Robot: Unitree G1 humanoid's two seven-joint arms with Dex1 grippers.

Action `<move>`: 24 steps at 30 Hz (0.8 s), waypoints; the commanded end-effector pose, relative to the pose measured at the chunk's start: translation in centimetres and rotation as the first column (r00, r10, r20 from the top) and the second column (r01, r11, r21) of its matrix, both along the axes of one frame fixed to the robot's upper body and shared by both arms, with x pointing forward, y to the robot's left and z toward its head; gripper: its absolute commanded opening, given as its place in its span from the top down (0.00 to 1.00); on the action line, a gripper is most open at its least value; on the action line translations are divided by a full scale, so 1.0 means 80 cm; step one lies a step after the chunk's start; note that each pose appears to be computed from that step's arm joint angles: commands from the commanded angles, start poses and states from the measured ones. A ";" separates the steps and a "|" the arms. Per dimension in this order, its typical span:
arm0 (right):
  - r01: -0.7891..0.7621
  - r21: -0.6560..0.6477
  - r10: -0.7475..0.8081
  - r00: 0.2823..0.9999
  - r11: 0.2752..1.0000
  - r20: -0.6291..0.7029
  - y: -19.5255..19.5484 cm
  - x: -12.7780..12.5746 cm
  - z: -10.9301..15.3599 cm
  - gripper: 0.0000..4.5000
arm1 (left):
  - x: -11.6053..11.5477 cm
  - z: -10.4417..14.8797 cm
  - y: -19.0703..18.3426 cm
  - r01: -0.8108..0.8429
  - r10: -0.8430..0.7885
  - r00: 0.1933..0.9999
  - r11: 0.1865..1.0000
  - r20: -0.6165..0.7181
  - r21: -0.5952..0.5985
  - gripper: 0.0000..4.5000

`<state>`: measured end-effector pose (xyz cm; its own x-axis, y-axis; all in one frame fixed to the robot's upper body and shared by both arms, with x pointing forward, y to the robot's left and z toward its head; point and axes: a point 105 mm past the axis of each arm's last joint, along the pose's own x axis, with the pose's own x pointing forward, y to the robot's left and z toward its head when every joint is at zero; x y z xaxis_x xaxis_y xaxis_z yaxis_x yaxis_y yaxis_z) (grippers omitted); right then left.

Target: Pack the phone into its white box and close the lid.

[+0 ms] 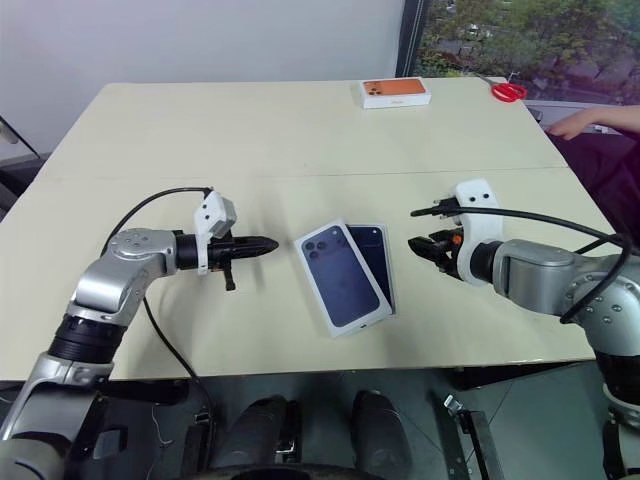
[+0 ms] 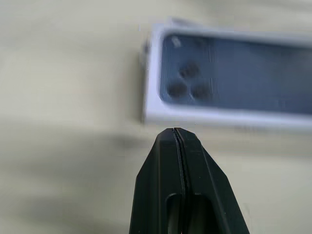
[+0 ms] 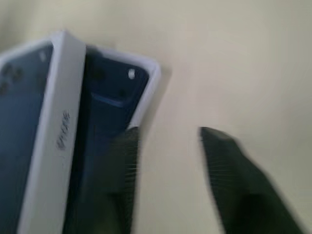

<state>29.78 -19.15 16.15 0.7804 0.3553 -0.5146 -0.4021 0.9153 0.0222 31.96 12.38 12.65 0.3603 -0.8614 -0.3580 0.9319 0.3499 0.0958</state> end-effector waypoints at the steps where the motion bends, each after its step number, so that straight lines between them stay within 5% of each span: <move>1: -0.071 -0.068 0.074 0.996 0.995 0.053 0.009 -0.004 0.009 0.95 | -0.020 -0.003 -0.014 0.108 -0.108 0.994 0.992 0.009 0.068 1.00; 13: -0.185 -0.207 0.200 0.978 0.961 0.054 0.042 0.001 -0.015 0.99 | -0.016 -0.038 -0.060 0.091 -0.091 0.996 0.986 -0.005 0.137 1.00; 24: -0.222 -0.191 0.233 0.972 0.956 0.039 0.057 0.000 -0.022 0.99 | 0.005 -0.018 -0.094 -0.026 0.027 0.999 1.000 0.041 -0.008 1.00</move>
<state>29.71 -14.93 12.95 0.6963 0.4124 -0.5875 -0.5915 0.7933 -0.1442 31.66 4.88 9.61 0.3619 -0.8501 -0.3826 0.9310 0.3509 0.1010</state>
